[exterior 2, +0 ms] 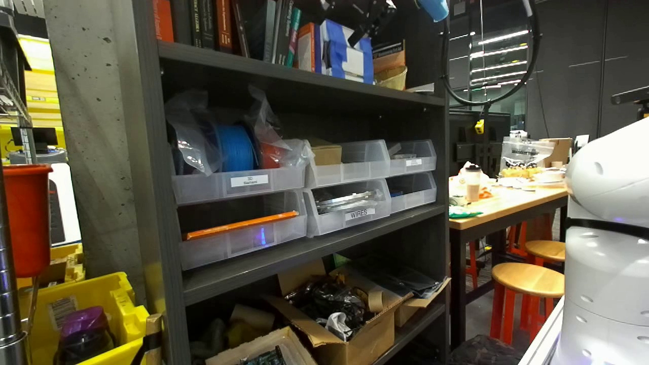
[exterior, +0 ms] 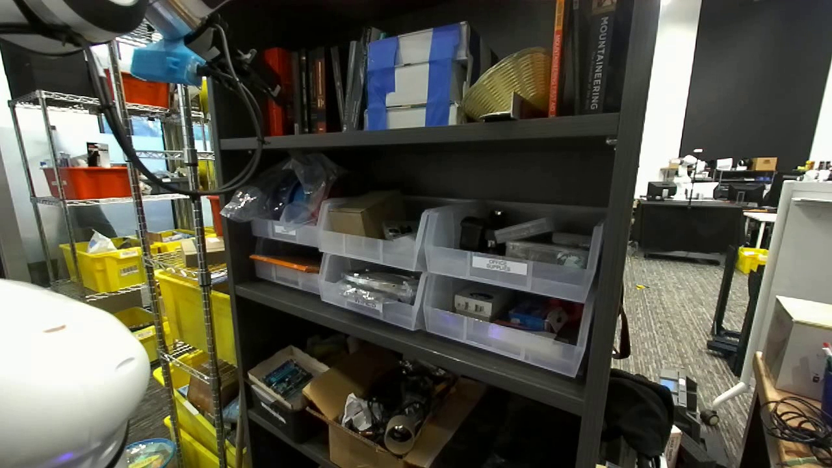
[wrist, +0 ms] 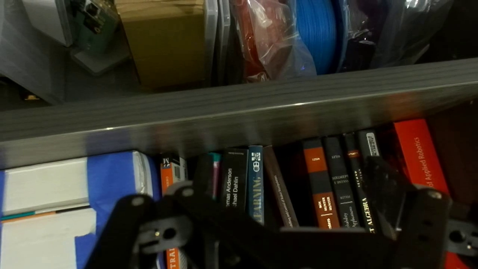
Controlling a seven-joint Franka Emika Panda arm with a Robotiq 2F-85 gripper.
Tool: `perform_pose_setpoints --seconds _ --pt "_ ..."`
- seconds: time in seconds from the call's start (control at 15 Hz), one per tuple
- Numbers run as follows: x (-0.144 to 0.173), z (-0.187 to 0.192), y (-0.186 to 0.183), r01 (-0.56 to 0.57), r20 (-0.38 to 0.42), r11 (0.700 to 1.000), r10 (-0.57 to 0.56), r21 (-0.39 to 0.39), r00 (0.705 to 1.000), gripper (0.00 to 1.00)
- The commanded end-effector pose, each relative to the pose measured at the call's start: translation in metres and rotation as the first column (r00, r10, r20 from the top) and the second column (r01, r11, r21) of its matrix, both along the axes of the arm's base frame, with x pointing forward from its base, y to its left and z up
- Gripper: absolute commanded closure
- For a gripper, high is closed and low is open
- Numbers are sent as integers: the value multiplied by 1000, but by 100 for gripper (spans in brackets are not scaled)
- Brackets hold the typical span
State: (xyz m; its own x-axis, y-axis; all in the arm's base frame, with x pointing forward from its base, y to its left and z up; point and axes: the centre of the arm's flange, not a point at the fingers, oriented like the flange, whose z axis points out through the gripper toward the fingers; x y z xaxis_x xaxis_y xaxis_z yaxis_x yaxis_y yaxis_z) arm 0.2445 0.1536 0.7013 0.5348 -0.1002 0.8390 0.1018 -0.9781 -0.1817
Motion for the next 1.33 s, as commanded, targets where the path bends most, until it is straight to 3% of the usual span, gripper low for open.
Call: perform_pose_setpoints --seconds 0.0,0.8,1.07,1.27 --pt "-3 -7 -2 14 -36 1000 -14 -7 999 0" --pt "-32 -30 23 -21 -223 995 -1 -93 975 0" --pt "-23 -47 34 -25 -303 988 -23 -153 953 0" --pt "-11 -59 44 -38 -307 985 -15 -167 951 0"
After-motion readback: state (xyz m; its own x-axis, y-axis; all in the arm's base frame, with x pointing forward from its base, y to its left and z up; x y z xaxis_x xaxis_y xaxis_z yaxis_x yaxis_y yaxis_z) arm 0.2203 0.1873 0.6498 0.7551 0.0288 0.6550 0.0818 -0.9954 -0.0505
